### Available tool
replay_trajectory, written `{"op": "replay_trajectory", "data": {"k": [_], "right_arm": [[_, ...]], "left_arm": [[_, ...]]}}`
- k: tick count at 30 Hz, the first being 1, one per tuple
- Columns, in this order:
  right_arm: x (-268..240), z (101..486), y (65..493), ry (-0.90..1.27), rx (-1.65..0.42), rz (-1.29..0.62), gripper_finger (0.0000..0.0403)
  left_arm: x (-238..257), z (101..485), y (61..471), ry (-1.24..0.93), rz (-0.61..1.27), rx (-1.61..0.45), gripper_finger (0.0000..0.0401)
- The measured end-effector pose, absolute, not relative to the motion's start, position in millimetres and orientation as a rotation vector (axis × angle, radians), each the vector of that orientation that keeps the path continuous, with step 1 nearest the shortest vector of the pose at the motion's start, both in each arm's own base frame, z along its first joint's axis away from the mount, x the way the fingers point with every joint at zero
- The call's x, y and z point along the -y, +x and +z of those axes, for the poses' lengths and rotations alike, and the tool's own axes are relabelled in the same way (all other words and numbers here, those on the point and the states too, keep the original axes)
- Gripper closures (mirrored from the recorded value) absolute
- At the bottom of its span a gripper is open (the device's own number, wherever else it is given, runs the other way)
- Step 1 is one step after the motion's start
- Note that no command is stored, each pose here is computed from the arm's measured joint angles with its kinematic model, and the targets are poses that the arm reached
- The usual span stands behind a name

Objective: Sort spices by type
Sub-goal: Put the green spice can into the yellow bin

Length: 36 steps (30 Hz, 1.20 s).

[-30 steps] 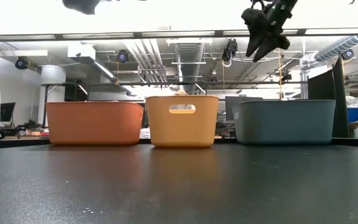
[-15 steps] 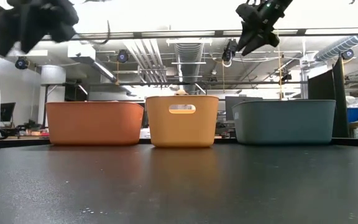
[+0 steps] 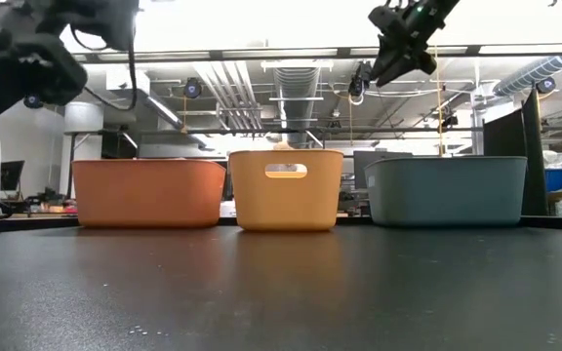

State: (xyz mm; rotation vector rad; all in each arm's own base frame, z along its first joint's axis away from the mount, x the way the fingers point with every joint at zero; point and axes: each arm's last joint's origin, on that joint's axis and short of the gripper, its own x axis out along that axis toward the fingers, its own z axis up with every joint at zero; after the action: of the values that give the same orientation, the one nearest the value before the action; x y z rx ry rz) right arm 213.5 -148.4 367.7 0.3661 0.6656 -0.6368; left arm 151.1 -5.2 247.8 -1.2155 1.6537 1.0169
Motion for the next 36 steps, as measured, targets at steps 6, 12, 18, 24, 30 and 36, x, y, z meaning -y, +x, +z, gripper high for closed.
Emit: {"op": "replay_trajectory", "data": {"k": [6, 12, 18, 24, 30, 36], "right_arm": [[148.7, 363.0, 214.0, 0.359, -0.679, -0.633, 0.0298], [149.3, 358.0, 214.7, 0.360, -0.686, -0.633, 0.0309], [149.4, 357.5, 214.8, 0.360, -0.686, -0.633, 0.0317], [150.3, 357.7, 215.5, 0.348, -0.675, -0.631, 0.0319], [151.0, 359.0, 216.4, 0.338, -0.660, -0.629, 0.0308], [151.0, 359.0, 216.4, 0.328, -0.663, -0.626, 0.0300]], "left_arm": [[5.8, 227.1, 148.6, -1.200, 1.048, -1.695, 0.0166], [5.9, 214.4, 141.4, -1.181, 1.086, -1.737, 0.0166], [5.5, 210.4, 139.5, -1.157, 1.099, -1.739, 0.0166], [5.7, 204.8, 139.0, -1.144, 1.086, -1.735, 0.0166], [5.6, 203.3, 141.3, -1.150, 1.099, -1.714, 0.0166], [5.9, 200.2, 145.4, -1.166, 1.117, -1.726, 0.0168]]}}
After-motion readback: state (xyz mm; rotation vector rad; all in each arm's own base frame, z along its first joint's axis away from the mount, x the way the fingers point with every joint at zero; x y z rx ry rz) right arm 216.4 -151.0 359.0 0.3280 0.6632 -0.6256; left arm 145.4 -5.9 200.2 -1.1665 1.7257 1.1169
